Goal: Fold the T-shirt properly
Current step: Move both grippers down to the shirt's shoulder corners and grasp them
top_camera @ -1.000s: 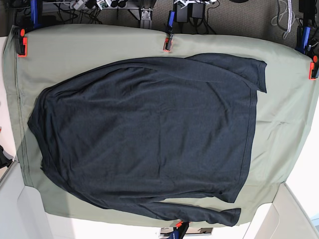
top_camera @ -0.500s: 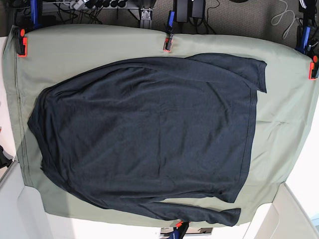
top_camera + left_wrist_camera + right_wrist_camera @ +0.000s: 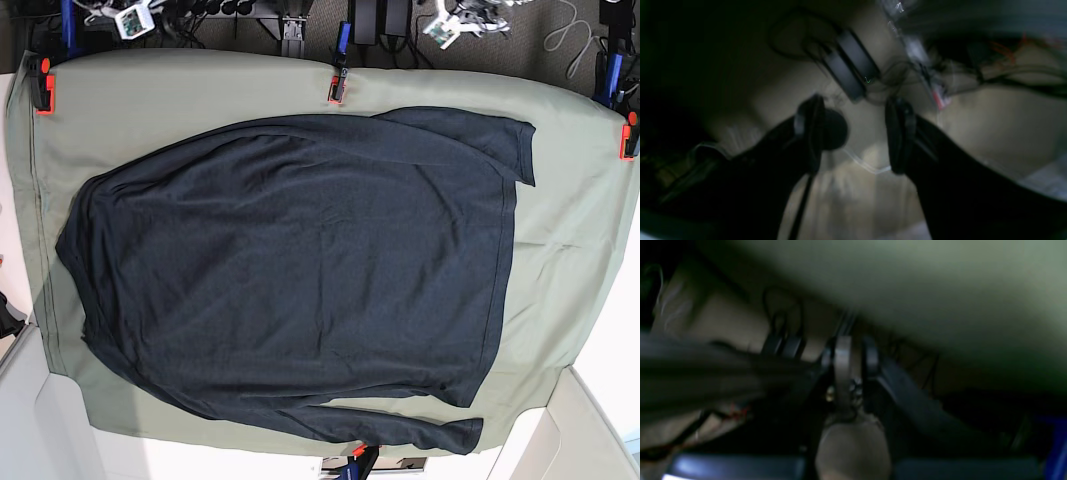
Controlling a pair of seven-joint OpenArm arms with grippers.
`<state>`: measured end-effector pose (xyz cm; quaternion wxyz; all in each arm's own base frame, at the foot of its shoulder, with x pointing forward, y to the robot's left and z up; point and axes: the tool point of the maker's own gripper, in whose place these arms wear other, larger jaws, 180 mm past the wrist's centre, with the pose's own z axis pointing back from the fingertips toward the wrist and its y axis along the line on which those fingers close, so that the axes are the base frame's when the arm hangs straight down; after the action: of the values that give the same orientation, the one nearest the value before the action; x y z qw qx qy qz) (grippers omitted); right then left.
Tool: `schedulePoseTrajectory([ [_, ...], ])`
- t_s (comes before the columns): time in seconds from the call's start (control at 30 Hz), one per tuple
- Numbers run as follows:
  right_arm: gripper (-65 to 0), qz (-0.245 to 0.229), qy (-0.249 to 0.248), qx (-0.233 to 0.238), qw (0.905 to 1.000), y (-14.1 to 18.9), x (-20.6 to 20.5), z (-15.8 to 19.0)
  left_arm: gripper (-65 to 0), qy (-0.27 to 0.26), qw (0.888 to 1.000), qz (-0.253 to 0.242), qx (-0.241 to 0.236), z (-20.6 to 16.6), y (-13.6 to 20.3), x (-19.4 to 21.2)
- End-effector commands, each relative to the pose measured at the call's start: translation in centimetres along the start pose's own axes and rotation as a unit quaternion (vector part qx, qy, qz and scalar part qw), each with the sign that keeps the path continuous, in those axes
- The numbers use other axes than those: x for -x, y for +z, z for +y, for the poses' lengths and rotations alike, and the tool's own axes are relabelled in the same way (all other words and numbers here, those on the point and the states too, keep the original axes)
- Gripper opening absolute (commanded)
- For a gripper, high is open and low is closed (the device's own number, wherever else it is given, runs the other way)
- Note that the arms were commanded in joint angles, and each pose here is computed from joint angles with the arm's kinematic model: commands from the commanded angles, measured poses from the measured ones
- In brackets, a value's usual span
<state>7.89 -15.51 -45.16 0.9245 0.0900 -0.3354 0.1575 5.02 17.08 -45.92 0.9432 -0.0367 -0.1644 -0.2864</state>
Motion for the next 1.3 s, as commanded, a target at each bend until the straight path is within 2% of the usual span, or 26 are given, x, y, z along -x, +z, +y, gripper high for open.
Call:
schedulePoseTrajectory([
  [0.0, -57.9, -0.025, -0.003, 0.003, 0.9997, 0.5, -1.5, -0.4, -32.9, -0.005, 1.000, -0.019, -0.007, 0.7, 1.1, -1.0],
  [0.17, -57.9, -0.088, -0.005, 0.023, 0.9958, 1.4, -6.2, -2.0, -32.9, -0.032, 0.997, -0.054, -0.047, 3.9, 4.0, -3.3],
  [0.33, -57.9, -0.165, -0.034, 0.061, 0.9837, 1.5, -11.5, -5.0, -32.9, -0.038, 0.994, -0.068, -0.075, 6.1, 5.2, -4.4],
  [0.4, -55.6, -0.180, -0.048, 0.071, 0.9799, 1.2, -13.0, -6.2, -32.9, -0.027, 0.994, -0.079, -0.077, 6.4, 5.5, -4.8],
  [0.53, -43.6, -0.173, -0.109, 0.098, 0.9740, -0.3, -15.1, -8.4, -32.9, 0.005, 0.990, -0.108, -0.087, 8.0, 6.0, -6.3],
  [0.67, -35.5, -0.155, -0.174, 0.144, 0.9616, -1.3, -15.3, -9.7, -26.3, 0.028, 0.983, -0.143, -0.111, 10.7, 6.9, -8.2],
  [0.83, -35.0, -0.158, -0.227, 0.172, 0.9453, -1.8, -15.2, -9.5, -25.8, 0.055, 0.974, -0.177, -0.129, 13.6, 8.0, -10.0],
  [1.0, -35.0, -0.155, -0.261, 0.224, 0.9261, -1.1, -13.9, -10.9, -25.8, 0.058, 0.970, -0.193, -0.133, 14.3, 8.3, -11.0],
  [1.17, -35.0, -0.156, -0.270, 0.226, 0.9228, -1.3, -13.8, -11.0, -25.3, 0.059, 0.968, -0.199, -0.143, 15.2, 8.3, -11.6],
  [1.27, -35.0, -0.158, -0.270, 0.226, 0.9225, -1.4, -14.0, -11.1, -18.5, 0.069, 0.967, -0.194, -0.152, 16.5, 7.6, -11.3],
])
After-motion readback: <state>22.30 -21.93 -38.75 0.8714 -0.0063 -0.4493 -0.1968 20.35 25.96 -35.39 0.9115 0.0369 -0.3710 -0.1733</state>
